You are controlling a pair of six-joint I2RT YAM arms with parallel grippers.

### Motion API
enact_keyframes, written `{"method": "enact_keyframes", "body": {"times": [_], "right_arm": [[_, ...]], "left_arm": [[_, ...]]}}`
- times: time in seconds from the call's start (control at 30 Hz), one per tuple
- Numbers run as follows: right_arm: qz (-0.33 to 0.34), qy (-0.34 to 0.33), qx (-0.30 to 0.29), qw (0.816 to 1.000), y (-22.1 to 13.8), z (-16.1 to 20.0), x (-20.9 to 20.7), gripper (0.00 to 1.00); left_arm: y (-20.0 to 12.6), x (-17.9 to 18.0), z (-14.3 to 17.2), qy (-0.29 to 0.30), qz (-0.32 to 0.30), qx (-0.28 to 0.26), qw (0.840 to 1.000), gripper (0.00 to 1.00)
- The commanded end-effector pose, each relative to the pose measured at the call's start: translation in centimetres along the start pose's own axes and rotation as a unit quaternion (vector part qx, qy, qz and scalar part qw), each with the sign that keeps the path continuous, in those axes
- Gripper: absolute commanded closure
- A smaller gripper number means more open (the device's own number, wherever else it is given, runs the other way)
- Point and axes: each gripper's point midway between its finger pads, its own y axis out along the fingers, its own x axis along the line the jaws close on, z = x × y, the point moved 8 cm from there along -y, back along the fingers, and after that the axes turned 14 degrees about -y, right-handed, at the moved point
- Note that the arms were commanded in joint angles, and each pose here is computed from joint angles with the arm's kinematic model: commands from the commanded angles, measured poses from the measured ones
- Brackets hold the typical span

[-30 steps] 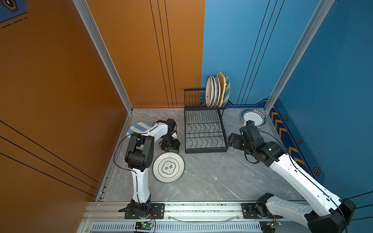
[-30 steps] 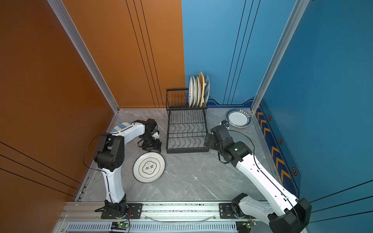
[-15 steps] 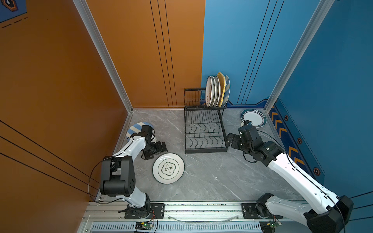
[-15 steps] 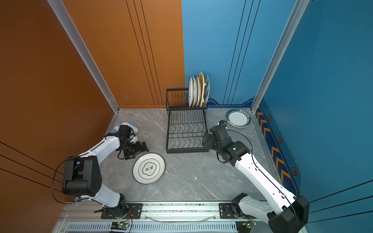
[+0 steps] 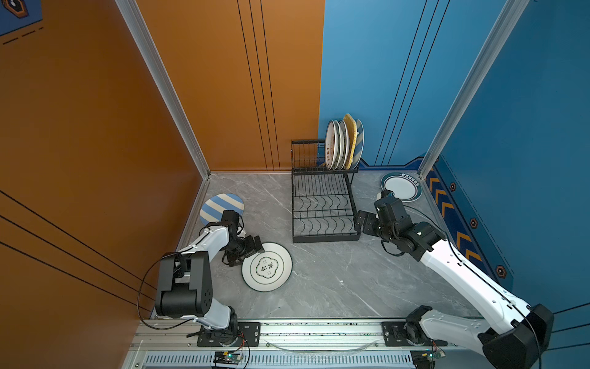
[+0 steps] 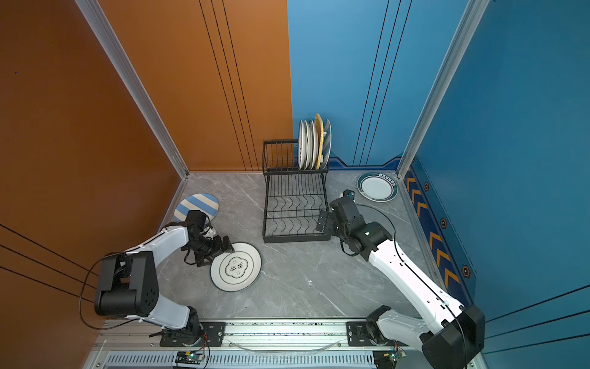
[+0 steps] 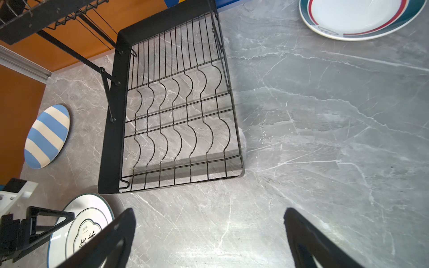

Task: Load plates into a dish rack
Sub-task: Move the plate at the center of the table.

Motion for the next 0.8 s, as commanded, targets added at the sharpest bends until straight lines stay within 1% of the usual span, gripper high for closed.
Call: {"method": "enact_keyframes", "body": {"times": [0.0,0.23,0.43,0.53,0.7,0.77], "right_arm": [[-0.003,-0.008,0.008,1.0,0.5,0.3,-0.1,0.0],[-0.005,-0.007,0.012,1.0,0.7,0.4,-0.1,0.0],[-0.006,-0.009,0.013,1.0,0.7,0.4,-0.1,0.0],[-0.008,-0.009,0.013,1.0,0.7,0.4,-0.1,0.0],[-0.015,-0.008,0.015,1.0,0.6,0.5,-0.2,0.0],[-0.018,-0.007,0.016,1.0,0.6,0.5,-0.2,0.0]], "left_arm": [[0.0,-1.4,1.5,0.035,0.043,0.031,0.998,0.0],[1.3,-4.6,5.1,0.111,0.067,0.095,0.987,0.03],[2.7,-6.4,7.6,0.161,0.06,0.136,0.976,0.05],[2.6,-6.1,7.8,0.164,0.065,0.13,0.976,0.05],[2.7,-4.3,7.9,0.154,0.081,0.101,0.979,0.08],[2.4,-4.7,7.9,0.162,0.08,0.089,0.979,0.11]]}}
